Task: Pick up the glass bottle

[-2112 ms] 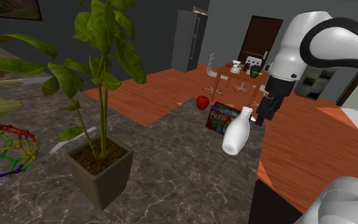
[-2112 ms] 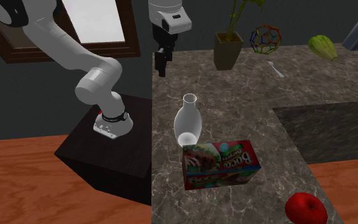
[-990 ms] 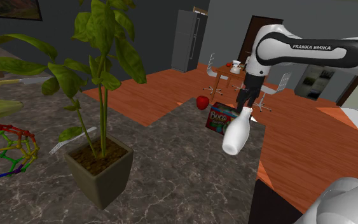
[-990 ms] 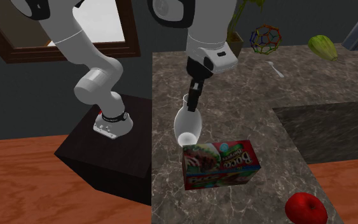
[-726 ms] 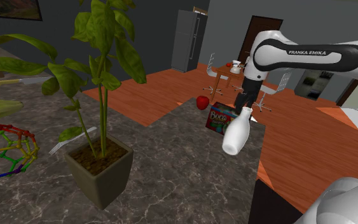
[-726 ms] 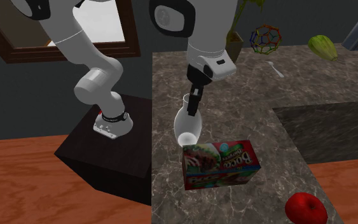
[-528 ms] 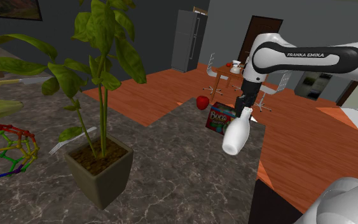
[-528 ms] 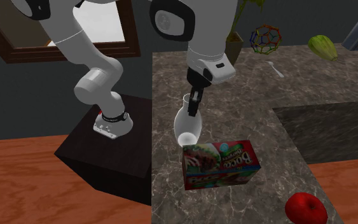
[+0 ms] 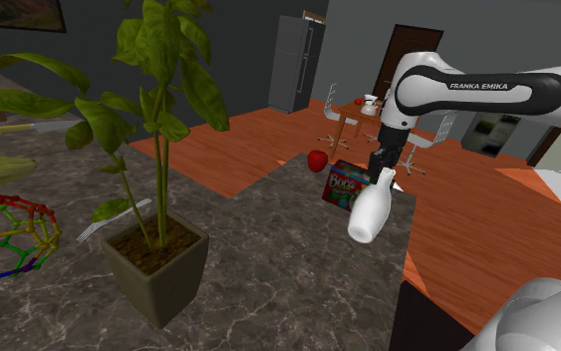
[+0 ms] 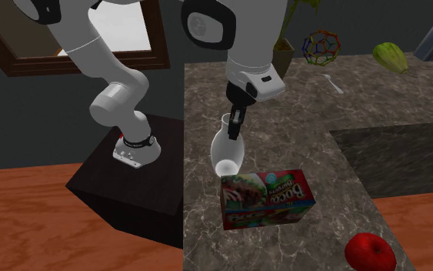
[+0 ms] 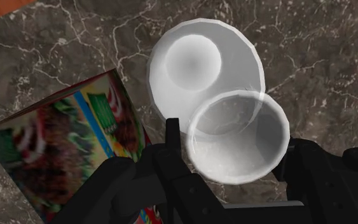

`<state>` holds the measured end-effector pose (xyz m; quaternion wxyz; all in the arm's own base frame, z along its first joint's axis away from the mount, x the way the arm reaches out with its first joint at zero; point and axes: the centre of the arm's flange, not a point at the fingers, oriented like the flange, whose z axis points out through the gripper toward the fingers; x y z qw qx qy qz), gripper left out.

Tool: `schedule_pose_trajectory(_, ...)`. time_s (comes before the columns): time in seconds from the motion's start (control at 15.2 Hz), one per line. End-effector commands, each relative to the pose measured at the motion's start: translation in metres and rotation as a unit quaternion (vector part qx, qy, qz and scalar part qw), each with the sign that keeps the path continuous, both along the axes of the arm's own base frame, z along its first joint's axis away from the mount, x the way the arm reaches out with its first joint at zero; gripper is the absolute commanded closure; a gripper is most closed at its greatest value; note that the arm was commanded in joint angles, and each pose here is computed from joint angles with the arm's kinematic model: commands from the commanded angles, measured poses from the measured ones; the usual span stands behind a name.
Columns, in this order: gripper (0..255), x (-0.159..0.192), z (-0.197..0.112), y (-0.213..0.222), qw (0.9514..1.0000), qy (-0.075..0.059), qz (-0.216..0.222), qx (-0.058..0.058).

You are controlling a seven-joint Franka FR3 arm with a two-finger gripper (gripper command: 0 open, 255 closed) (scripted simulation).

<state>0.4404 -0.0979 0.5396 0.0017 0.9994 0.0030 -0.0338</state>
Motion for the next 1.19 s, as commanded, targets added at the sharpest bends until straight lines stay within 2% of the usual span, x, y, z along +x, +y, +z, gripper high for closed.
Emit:
schedule_pose_trajectory(0.0, 255, -0.001, -0.001, -0.001, 1.0000, 0.002, 0.000, 0.000)
schedule_pose_trajectory(0.99, 255, -0.001, 0.079, -0.001, 1.0000, 0.002, 0.000, 0.000)
schedule_pose_trajectory(1.12, 255, -0.001, 0.079, -0.001, 1.0000, 0.002, 0.000, 0.000)
